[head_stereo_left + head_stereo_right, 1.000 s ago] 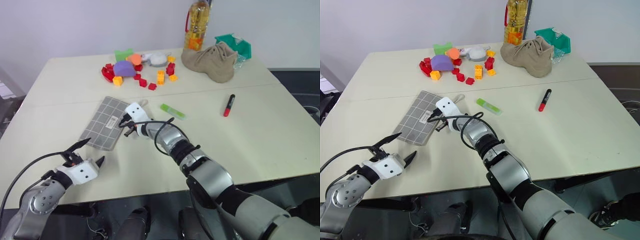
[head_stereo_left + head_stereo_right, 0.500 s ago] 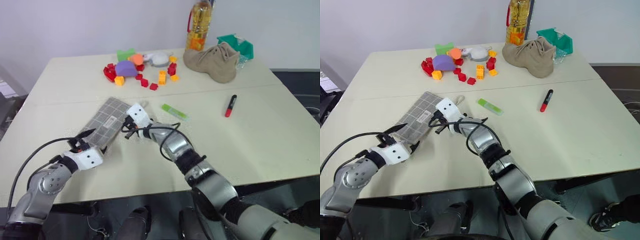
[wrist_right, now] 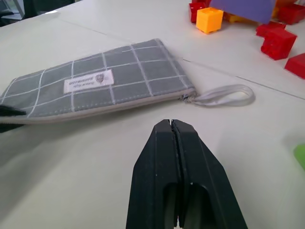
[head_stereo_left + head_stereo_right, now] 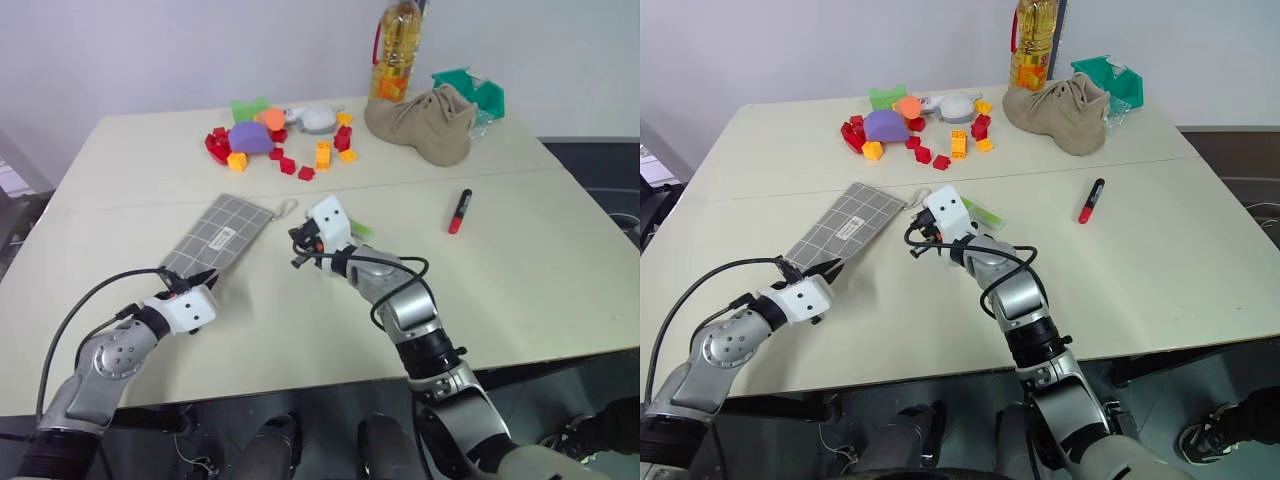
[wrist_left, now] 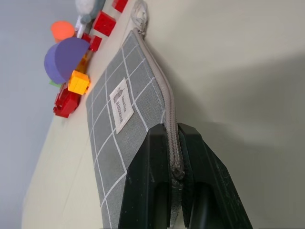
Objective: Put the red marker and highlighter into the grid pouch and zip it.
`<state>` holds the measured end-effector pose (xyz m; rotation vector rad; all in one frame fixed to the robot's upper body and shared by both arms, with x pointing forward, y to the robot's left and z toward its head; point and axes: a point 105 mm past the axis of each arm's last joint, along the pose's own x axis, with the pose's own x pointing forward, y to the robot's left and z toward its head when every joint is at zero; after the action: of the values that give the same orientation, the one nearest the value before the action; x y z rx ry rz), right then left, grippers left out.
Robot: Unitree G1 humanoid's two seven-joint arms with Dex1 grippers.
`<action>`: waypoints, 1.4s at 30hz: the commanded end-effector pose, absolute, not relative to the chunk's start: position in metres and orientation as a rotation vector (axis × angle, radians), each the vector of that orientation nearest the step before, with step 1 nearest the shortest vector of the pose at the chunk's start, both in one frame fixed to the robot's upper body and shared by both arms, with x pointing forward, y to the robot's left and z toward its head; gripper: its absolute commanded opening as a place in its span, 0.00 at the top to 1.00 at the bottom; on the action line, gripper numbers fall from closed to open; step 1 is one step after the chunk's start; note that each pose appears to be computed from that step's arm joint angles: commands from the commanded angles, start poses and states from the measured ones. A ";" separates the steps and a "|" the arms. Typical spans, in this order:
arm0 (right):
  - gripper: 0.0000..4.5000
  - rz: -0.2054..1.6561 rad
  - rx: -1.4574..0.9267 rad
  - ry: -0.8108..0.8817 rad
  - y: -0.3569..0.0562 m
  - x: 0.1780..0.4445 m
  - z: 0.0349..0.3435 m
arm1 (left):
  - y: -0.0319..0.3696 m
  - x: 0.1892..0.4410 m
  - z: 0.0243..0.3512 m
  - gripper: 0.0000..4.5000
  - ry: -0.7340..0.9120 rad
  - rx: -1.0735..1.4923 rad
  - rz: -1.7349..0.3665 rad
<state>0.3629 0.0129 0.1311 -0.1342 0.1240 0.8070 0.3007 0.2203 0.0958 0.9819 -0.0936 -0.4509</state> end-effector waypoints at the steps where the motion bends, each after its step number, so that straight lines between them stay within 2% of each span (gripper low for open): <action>1: 1.00 0.842 -0.176 0.026 0.021 0.357 0.151 | 0.223 0.300 0.132 0.98 -0.218 0.860 -0.347; 7: 1.00 0.895 -0.171 -0.068 0.004 0.358 0.176 | 0.219 0.288 0.170 0.98 -0.335 0.499 -0.317; 9: 0.88 0.904 -0.170 -0.083 -0.006 0.360 0.183 | 0.216 0.285 0.174 1.00 -0.331 0.441 -0.345; 11: 0.71 0.890 -0.228 -0.099 -0.015 0.365 0.188 | 0.213 0.282 0.176 1.00 -0.322 0.406 -0.379; 15: 0.25 0.827 -0.286 -0.112 -0.032 0.378 0.197 | 0.205 0.278 0.178 1.00 -0.303 0.365 -0.454; 22: 0.25 0.785 -0.138 -0.074 -0.035 0.390 0.206 | 0.195 0.276 0.175 1.00 -0.280 0.359 -0.517; 31: 0.25 0.754 -0.120 -0.001 -0.029 0.403 0.191 | 0.186 0.270 0.167 1.00 -0.259 0.343 -0.569; 34: 0.43 0.770 -0.109 0.003 -0.024 0.403 0.191 | 0.185 0.269 0.166 1.00 -0.256 0.344 -0.569; 39: 0.98 0.788 -0.136 -0.005 -0.022 0.401 0.193 | 0.185 0.268 0.165 1.00 -0.253 0.346 -0.567; 42: 0.98 0.807 -0.203 -0.025 -0.019 0.397 0.194 | 0.183 0.270 0.163 1.00 -0.248 0.346 -0.567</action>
<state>0.4023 -0.0287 0.1702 -0.1441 0.0721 0.7716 0.2727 0.1877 0.1526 0.3271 -0.2043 -0.5614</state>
